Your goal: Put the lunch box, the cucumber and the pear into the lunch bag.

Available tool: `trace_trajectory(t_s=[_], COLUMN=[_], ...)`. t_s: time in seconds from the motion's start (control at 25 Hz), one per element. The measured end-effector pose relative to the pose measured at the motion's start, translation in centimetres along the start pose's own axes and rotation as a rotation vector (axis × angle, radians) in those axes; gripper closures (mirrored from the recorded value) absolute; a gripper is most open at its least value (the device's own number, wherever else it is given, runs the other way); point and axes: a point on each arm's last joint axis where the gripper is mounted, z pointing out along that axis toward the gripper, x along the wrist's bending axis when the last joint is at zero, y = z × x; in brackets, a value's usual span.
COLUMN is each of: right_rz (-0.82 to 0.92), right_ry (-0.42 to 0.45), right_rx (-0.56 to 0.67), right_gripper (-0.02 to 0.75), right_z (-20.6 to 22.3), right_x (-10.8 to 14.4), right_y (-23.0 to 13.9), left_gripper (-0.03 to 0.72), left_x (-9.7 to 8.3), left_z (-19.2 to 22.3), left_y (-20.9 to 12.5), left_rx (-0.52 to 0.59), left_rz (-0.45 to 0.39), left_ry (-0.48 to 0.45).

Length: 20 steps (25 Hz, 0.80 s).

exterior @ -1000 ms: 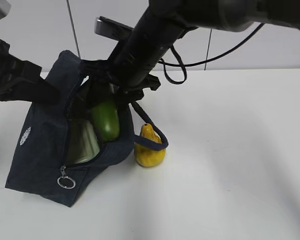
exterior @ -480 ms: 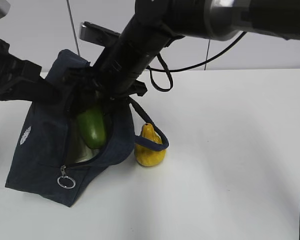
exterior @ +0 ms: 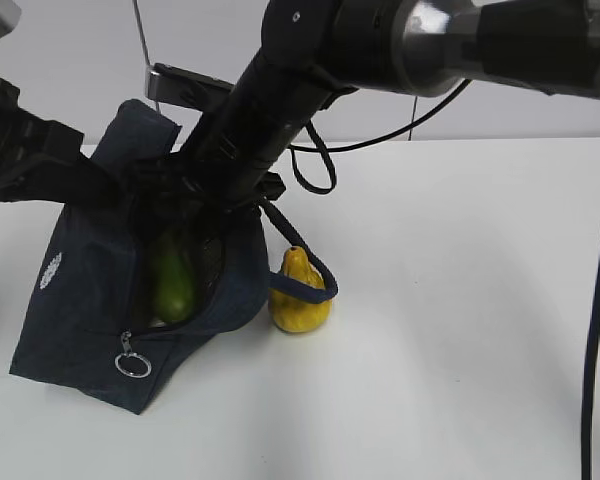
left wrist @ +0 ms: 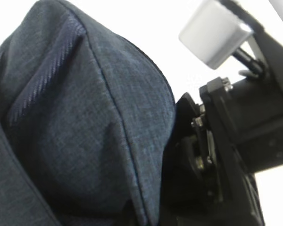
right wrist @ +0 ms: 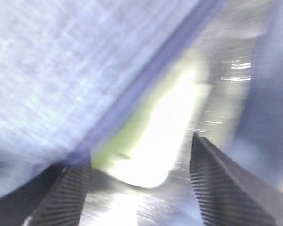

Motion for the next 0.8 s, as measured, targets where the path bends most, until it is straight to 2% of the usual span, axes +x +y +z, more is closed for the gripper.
trace_trajectory(t_s=[0.24,0.52,0.8], right_rz=[-0.081,-0.150,-0.103], right_ry=[-0.053,-0.284,-0.442], right_rx=[-0.017,0.027,0.092], right_gripper=[0.226,0.225,0.236], right_z=[-2.1,-4.9,-6.7], right_x=[0.7,-0.8,-3.5], right_y=[0.8,1.6,1.4], left_gripper=[0.666,0.666,0.666], left_x=[0.0,0.0,0.0], left_z=[0.0,0.0,0.0], left_y=[0.0,0.0,0.0], left_rx=[-0.001,0.000,0.001], left_rz=[0.000,0.001,0.005], left_ry=[0.001,0.002,0.005])
